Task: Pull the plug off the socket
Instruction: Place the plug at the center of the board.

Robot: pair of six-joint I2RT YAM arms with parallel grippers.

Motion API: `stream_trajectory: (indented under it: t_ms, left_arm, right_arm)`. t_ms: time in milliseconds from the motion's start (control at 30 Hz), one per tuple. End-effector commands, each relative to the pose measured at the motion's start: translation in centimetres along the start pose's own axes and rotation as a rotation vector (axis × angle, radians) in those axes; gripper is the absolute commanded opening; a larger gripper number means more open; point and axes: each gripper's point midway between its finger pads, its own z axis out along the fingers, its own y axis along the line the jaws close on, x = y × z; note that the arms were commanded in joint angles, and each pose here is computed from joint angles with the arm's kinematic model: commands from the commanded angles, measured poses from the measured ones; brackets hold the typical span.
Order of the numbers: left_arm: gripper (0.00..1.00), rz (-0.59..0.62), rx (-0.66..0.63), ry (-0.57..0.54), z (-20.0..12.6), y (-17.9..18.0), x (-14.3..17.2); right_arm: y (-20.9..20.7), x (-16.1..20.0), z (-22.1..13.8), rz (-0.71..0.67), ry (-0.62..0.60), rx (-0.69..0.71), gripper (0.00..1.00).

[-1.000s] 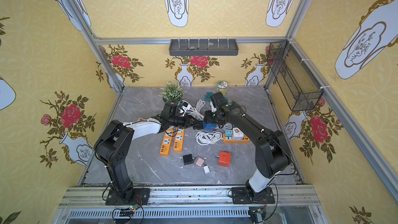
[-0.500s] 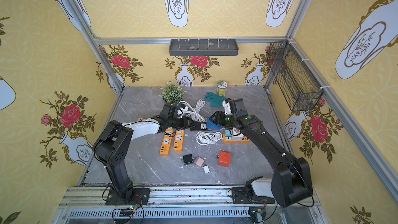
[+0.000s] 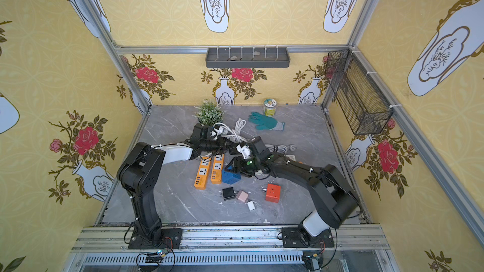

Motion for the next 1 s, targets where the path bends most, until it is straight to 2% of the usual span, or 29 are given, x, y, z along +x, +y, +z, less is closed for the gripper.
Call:
stream_trajectory:
  t_ms: [0,100,133,300,367,433,567,667,767,867,967]
  left_arm:
    - [0.11,0.025,0.034,-0.025,0.1,-0.7,-1.0]
    - [0.12,0.029,0.031,-0.021,0.2,-0.6,-0.9]
    - [0.12,0.019,0.026,-0.048,-0.7,0.0,-2.1]
    - [0.12,0.029,0.023,-0.046,-0.9,0.0,-2.0]
    - [0.12,0.031,0.023,-0.045,-0.9,0.0,-2.0]
    - [0.12,0.035,0.025,-0.044,-0.9,-0.1,-2.0]
    - [0.12,0.045,0.027,-0.046,-1.0,-0.2,-1.9]
    - [0.12,0.051,0.029,-0.042,-1.1,-0.2,-1.7]
    - [0.12,0.055,0.035,-0.038,-1.1,-0.2,-1.5]
    - [0.12,0.060,0.042,-0.034,-1.1,-0.2,-1.4]
    - [0.12,0.069,0.046,-0.026,-1.0,-0.3,-1.1]
  right_arm:
    - [-0.7,-0.7,2.2,-0.025,0.036,0.080,0.26]
    - [-2.0,-1.2,3.2,0.005,0.056,0.149,0.27]
    - [-2.4,-1.3,3.2,0.015,0.055,0.163,0.28]
    - [-2.9,-1.3,2.8,0.022,0.048,0.190,0.35]
    - [-3.1,-1.1,2.8,0.021,0.056,0.197,0.42]
    - [-3.0,-1.0,2.8,0.012,0.056,0.201,0.56]
    - [-2.6,-1.2,1.9,-0.007,0.024,0.210,0.71]
    - [-2.0,-1.6,0.5,-0.042,-0.019,0.222,0.78]
    - [-1.2,-1.9,-1.3,-0.088,-0.075,0.225,0.80]
    - [-0.4,-2.8,-3.9,-0.139,-0.162,0.235,0.80]
    - [0.0,-4.2,-7.6,-0.164,-0.305,0.251,0.80]
